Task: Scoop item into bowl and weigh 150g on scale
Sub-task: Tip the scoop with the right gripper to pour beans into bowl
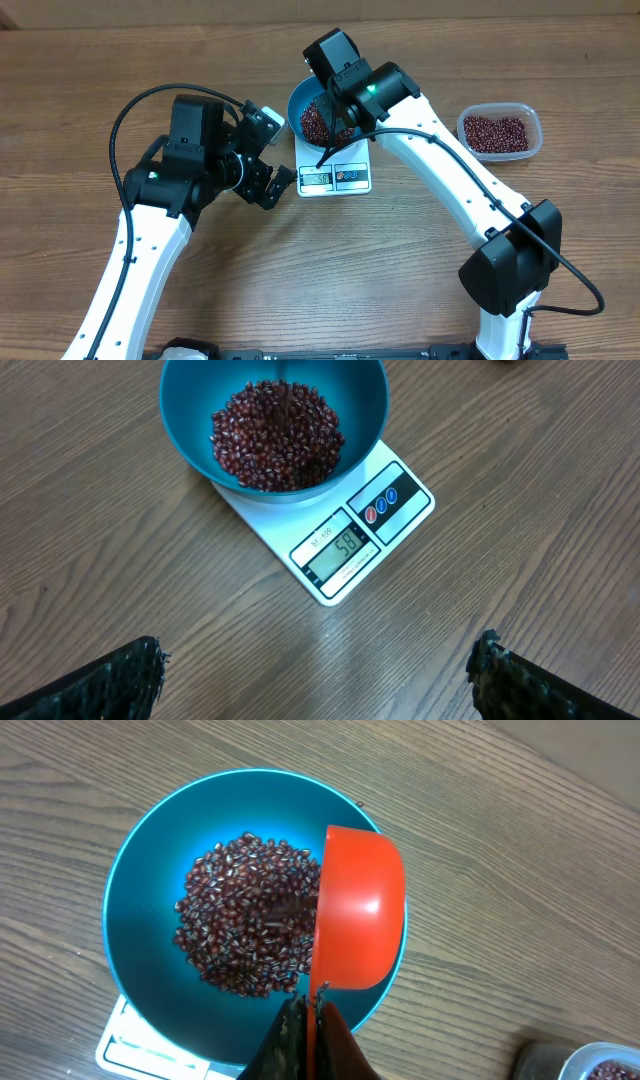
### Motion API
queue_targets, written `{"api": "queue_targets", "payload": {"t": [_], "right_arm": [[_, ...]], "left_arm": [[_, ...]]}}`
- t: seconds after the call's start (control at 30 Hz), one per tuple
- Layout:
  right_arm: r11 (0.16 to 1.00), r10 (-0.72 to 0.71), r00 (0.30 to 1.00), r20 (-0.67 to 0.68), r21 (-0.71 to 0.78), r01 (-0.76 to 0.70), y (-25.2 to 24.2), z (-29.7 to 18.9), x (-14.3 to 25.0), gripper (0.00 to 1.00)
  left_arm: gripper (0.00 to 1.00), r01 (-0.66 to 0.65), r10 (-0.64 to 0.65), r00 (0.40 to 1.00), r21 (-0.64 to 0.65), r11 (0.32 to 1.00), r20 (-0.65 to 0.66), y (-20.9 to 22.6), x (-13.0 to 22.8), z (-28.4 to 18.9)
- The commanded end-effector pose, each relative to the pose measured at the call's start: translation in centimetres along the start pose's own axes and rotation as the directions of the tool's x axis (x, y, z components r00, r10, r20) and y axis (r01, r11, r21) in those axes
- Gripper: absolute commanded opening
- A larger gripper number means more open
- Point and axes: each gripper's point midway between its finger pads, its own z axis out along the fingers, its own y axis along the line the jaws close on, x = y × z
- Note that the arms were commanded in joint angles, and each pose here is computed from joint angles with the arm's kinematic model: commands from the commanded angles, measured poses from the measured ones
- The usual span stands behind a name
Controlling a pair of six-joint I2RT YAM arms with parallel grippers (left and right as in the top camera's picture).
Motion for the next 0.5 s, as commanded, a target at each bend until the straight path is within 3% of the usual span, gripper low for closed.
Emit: {"api": "queue_targets", "payload": {"t": [0.0,0.23,0.47], "right_arm": [[1.000,0.016,0.998,0.067,-0.008,-0.015,-0.4,-2.0,-1.8,0.04],[0.990,0.063,0.996,0.062,-0.127,-0.055,-0.6,-2.4,-1.9,0.04],[0.965,0.186,0.975,0.121,-0.208,-0.158,-5.7,-7.0,-2.4,0.04]], "left_arm": [[1.00,-0.028,0.028,1.000,-0.008,1.000,0.010,0.1,-0.4,-0.3],[1.00,-0.028,0.028,1.000,-0.008,1.000,0.010,0.1,-0.4,-0.3],[0.99,-0.028,0.028,1.000,-0.008,1.000,0.010,0.1,-0.4,-0.3]]}}
